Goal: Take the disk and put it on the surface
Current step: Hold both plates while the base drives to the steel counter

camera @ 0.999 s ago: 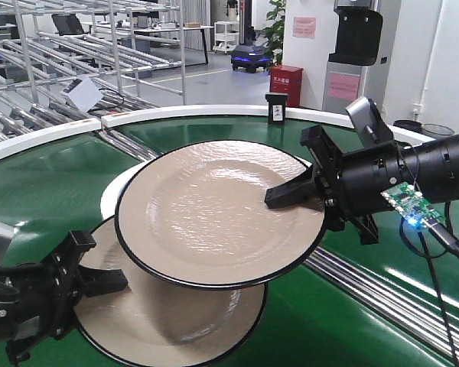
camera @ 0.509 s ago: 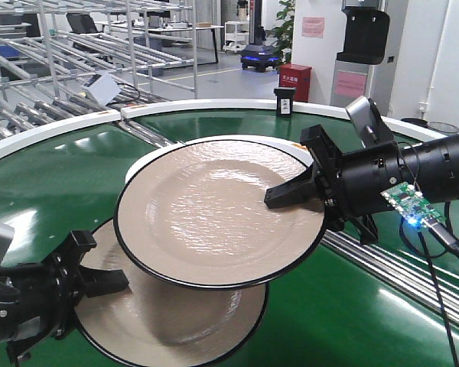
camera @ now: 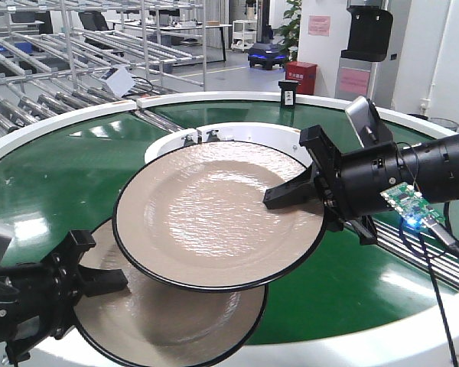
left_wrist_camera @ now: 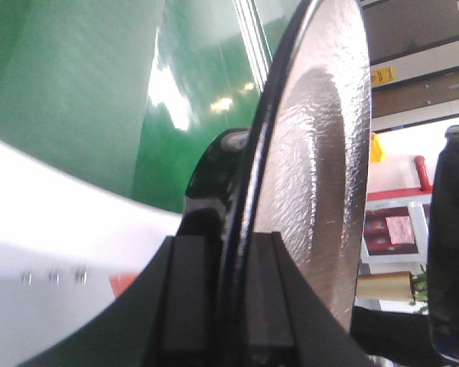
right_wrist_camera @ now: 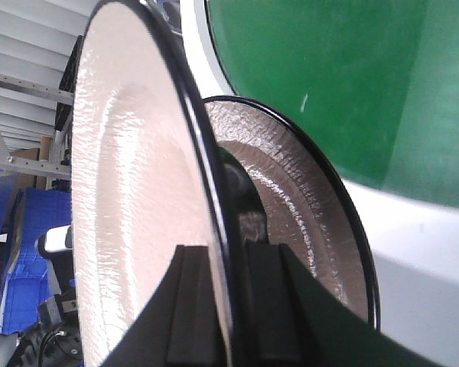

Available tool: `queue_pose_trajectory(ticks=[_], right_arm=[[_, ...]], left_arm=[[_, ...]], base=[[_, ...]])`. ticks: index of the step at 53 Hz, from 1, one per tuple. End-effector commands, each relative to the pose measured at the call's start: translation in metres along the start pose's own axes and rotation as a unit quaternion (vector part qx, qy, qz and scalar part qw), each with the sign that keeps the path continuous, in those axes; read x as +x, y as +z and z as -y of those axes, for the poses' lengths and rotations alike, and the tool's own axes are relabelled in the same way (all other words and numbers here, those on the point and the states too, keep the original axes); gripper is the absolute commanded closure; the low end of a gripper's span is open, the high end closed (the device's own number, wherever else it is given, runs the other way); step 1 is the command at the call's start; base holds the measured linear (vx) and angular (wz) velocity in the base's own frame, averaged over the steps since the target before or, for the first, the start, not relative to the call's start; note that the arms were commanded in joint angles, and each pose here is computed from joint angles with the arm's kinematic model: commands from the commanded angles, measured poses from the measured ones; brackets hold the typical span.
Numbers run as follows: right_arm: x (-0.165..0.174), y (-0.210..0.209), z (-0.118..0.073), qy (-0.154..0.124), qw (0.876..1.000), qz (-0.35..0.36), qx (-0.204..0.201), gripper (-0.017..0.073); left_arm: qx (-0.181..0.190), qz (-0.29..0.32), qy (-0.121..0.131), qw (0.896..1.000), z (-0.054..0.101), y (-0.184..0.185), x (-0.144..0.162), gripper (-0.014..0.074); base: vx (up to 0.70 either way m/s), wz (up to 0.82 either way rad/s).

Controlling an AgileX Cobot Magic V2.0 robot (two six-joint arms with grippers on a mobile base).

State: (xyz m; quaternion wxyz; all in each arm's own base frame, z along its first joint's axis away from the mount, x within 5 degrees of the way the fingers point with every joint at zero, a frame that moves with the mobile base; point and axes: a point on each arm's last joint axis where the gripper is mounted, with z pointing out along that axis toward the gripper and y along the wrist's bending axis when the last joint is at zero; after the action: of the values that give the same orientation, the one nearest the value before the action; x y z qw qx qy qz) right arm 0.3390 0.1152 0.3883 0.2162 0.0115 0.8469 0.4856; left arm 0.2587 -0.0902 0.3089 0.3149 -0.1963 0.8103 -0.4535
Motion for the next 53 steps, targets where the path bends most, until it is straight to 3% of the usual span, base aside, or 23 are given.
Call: queue_pose_trajectory(ticks=[1, 19, 53], right_arm=[[-0.0038, -0.0211, -0.0337, -0.003, 0.997, 0.051, -0.066, 0.0567], [-0.0038, -0.0211, -0.0337, -0.003, 0.997, 0.051, -0.066, 0.0567], [-0.0038, -0.0211, -0.0337, -0.003, 0.997, 0.051, -0.066, 0.0567]], left_arm=[[0.047, 0.020, -0.026, 0.998, 0.0219, -0.0107, -0.0042, 0.0592], [0.047, 0.020, -0.026, 0.998, 0.0219, -0.0107, -0.0042, 0.0592], [0.047, 0.020, -0.026, 0.998, 0.0219, -0.0107, -0.0042, 0.0592]], base=[[-0.28, -0.06], [-0.23, -0.28], [-0.11, -0.63]])
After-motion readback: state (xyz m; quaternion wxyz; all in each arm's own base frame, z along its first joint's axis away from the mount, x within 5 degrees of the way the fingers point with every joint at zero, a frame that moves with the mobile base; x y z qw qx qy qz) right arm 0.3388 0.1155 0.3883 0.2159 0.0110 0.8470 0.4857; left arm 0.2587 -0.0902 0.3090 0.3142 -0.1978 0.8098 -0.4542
